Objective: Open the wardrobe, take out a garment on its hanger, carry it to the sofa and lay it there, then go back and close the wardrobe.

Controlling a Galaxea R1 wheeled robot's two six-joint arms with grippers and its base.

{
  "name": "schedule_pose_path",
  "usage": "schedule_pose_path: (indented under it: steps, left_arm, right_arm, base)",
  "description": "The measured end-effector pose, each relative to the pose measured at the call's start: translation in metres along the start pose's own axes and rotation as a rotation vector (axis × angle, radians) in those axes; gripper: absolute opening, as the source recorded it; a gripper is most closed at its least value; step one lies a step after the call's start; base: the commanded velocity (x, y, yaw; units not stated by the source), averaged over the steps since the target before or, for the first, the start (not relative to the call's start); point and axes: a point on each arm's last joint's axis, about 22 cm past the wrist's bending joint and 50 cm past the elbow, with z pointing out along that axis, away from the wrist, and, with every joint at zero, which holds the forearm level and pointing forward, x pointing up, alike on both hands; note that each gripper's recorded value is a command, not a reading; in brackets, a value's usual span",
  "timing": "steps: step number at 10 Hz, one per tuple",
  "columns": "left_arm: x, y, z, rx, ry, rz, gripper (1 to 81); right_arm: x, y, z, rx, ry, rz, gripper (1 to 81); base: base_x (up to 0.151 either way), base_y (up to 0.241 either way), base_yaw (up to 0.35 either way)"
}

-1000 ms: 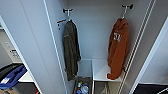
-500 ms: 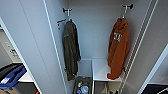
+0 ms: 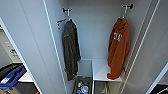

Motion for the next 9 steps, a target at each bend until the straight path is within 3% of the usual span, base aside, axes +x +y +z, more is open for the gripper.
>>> schedule_pose_path:
  steps: [3,6,8,9]
  left_arm:
    - [0.001,0.000,0.000,-0.001,0.003,0.000,81.1]
    - [0.000,0.000,0.000,-0.001,0.004,0.000,81.1]
    - [0.001,-0.001,0.000,0.000,0.005,0.000,81.1]
    - [0.001,-0.001,-0.001,0.000,0.007,0.000,81.1]
  right_arm:
    - [-0.018,0.004,0.006,-0.012,-0.033,0.079,81.1]
    - [-0.066,0.031,0.025,-0.046,-0.083,0.148,81.1]
    - [-0.105,0.042,0.037,-0.059,-0.122,0.159,81.1]
    - [-0.117,0.035,0.042,-0.036,-0.113,0.155,81.1]
  base:
    - [0.000,0.000,0.000]
    - [0.000,0.000,0.000]
    - [0.000,0.000,0.000]
    - [0.000,0.000,0.000]
